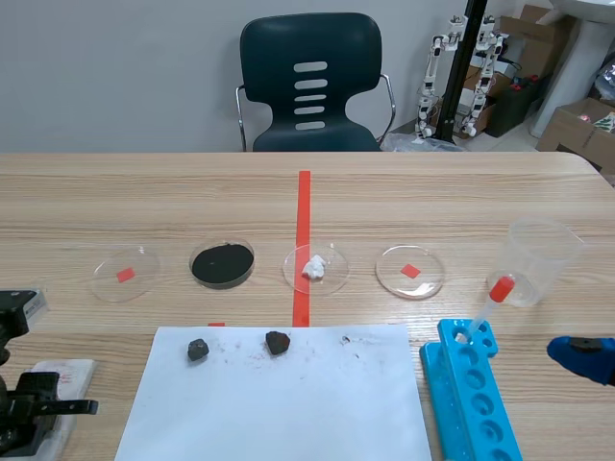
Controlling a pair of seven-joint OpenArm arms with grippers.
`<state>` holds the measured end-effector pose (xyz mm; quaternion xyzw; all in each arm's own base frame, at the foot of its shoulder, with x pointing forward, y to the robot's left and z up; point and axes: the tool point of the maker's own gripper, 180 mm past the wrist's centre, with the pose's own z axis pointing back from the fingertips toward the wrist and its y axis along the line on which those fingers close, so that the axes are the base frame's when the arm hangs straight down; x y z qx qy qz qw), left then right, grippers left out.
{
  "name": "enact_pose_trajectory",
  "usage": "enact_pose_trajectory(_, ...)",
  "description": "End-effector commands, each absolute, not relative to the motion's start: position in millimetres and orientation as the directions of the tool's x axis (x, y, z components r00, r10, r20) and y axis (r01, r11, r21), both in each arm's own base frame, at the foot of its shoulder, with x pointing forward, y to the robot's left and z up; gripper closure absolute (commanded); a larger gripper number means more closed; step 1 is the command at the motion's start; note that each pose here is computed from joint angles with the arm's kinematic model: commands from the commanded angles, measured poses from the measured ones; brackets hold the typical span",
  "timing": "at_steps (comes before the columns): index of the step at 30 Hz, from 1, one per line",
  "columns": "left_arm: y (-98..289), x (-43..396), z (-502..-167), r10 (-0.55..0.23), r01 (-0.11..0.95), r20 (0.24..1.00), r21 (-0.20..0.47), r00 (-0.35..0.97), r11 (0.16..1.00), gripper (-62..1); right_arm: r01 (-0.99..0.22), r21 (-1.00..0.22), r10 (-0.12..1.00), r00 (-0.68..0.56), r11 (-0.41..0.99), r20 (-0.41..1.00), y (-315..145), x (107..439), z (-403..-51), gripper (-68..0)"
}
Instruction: Rub the mineral on the streak plate below the first streak
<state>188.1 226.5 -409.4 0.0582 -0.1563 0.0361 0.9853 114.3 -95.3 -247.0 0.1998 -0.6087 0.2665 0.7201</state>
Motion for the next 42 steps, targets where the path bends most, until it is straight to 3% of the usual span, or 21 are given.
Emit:
enact_pose_trajectory(1,232.9,188.6,-406.8,0.04,-0.087,0.311,0.14,0.95,0.986,-13.0,-0.622,-0.032,0.118,0.097,0.782,0.988,-94.9,116.8,-240.4,-67.9)
enact_pose_trajectory(5,243.8,185.9,-405.4,0.027,-0.091,0.299,0.203,0.954,0.975,-13.0,-0.622,-0.032,0.118,0.097,0.782,0.988,-94.9,116.8,-240.4,-67.9)
enact_pose_trajectory(8,242.2,186.5,-405.7,0.031,-0.093,0.302,0.193,0.953,0.977,-13.0,-0.622,-0.032,0.118,0.097,0.782,0.988,-94.9,116.8,-240.4,-67.9)
enact_pose_trajectory(15,202.1,194.4,-407.4,0.086,-0.078,0.331,-0.038,0.94,0.996,-13.0,-0.622,-0.032,0.118,0.097,0.782,0.988,-94.9,116.8,-240.4,-67.9)
enact_pose_trajectory(19,194.6,194.6,-407.0,0.095,-0.072,0.328,-0.081,0.94,0.994,-13.0,-0.622,-0.032,0.118,0.097,0.782,0.988,-94.9,116.8,-240.4,-67.9)
enact_pose_trajectory(22,201.5,192.5,-407.9,0.072,-0.063,0.32,-0.036,0.945,0.997,-13.0,-0.622,-0.032,0.118,0.097,0.782,0.988,-94.9,116.8,-240.4,-67.9)
enact_pose_trajectory(29,236.8,182.8,-407.7,0.0,-0.049,0.272,0.172,0.962,0.984,-13.0,-0.622,-0.032,0.118,0.097,0.782,0.988,-94.9,116.8,-240.4,-67.9)
enact_pose_trajectory(33,240.2,183.2,-406.9,-0.012,-0.043,0.273,0.194,0.962,0.98,-13.0,-0.622,-0.032,0.118,0.097,0.782,0.988,-94.9,116.8,-240.4,-67.9)
enact_pose_trajectory(35,235.9,182.9,-407.9,0.001,-0.048,0.273,0.168,0.962,0.985,-13.0,-0.622,-0.032,0.118,0.097,0.782,0.988,-94.9,116.8,-240.4,-67.9)
enact_pose_trajectory(42,203.4,185.7,-409.4,0.06,-0.057,0.272,-0.022,0.96,0.998,-13.0,-0.622,-0.032,0.118,0.097,0.782,0.988,-94.9,116.8,-240.4,-67.9)
